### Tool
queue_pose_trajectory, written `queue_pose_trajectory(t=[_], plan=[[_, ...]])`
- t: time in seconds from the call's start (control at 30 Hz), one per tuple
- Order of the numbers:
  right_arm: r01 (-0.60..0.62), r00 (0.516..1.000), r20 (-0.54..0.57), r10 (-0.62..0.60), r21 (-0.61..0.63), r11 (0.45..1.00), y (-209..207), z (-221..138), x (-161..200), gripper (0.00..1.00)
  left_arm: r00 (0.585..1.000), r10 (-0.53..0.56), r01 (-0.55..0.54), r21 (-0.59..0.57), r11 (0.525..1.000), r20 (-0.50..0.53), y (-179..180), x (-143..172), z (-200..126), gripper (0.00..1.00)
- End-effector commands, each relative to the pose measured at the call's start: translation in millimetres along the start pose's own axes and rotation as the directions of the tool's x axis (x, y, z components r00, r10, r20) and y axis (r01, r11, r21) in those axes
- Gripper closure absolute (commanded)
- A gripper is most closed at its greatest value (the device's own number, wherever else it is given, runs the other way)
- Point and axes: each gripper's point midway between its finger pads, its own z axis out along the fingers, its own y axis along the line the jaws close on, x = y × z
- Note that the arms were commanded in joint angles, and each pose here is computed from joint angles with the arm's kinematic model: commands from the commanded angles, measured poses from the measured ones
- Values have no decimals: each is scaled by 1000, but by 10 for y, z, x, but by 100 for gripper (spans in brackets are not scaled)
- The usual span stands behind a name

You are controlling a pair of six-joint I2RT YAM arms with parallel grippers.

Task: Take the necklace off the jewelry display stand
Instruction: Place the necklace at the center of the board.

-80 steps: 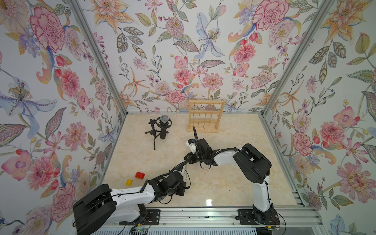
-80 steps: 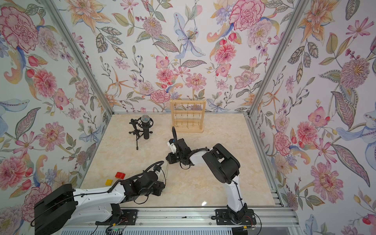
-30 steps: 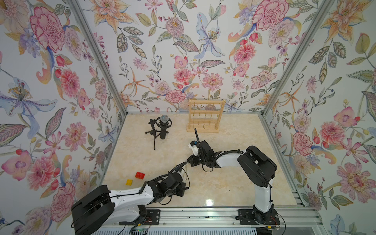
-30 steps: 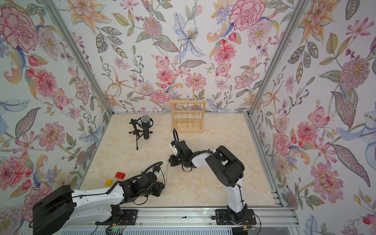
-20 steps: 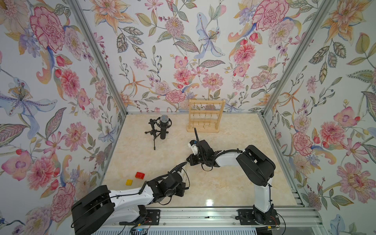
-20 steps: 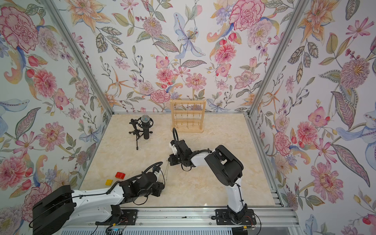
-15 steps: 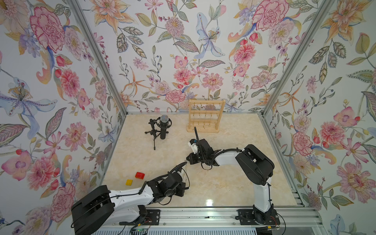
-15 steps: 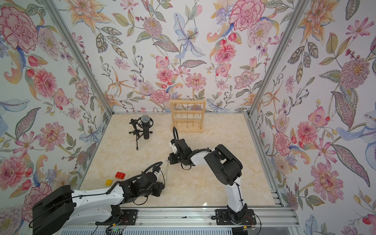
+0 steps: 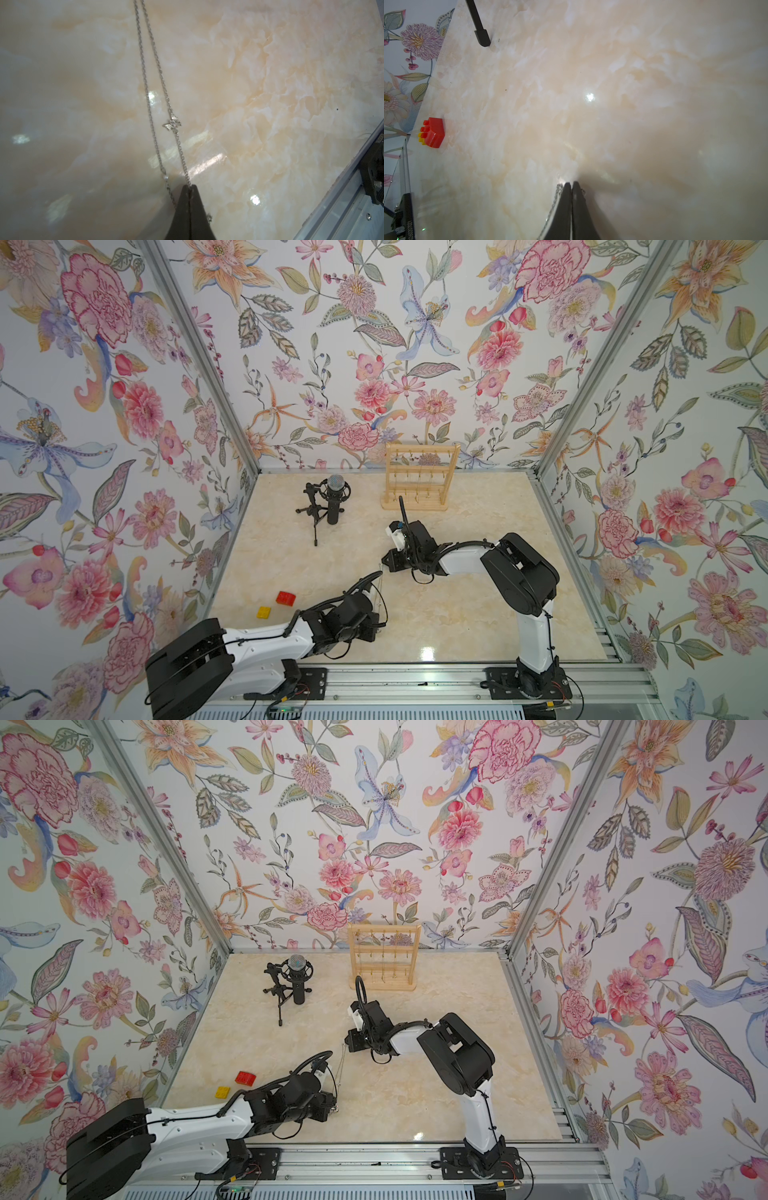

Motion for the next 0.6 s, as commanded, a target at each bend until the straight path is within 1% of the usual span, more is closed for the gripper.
queue_pose_trajectory(t=[0.0,0.23,0.37,0.47,0.57], plan=[[-35,999,-22,36,40,999,-150,37,43,92,987,-1,-21,-136,990,-162,398,506,-3,100],[-25,999,39,25,4,1000,-33,-77,-121,82,987,1,-24,-139,990,-162,397,498,-3,100],[-20,997,75,21,-20,1000,42,-147,-223,81,987,4,-27,-140,990,-160,384,477,2,100],[-5,992,124,10,-42,999,104,-252,-319,80,988,9,-30,-140,990,-153,365,444,3,100],[36,982,189,-25,-58,998,173,-391,-403,78,990,12,-32,-137,990,-143,329,392,13,100]])
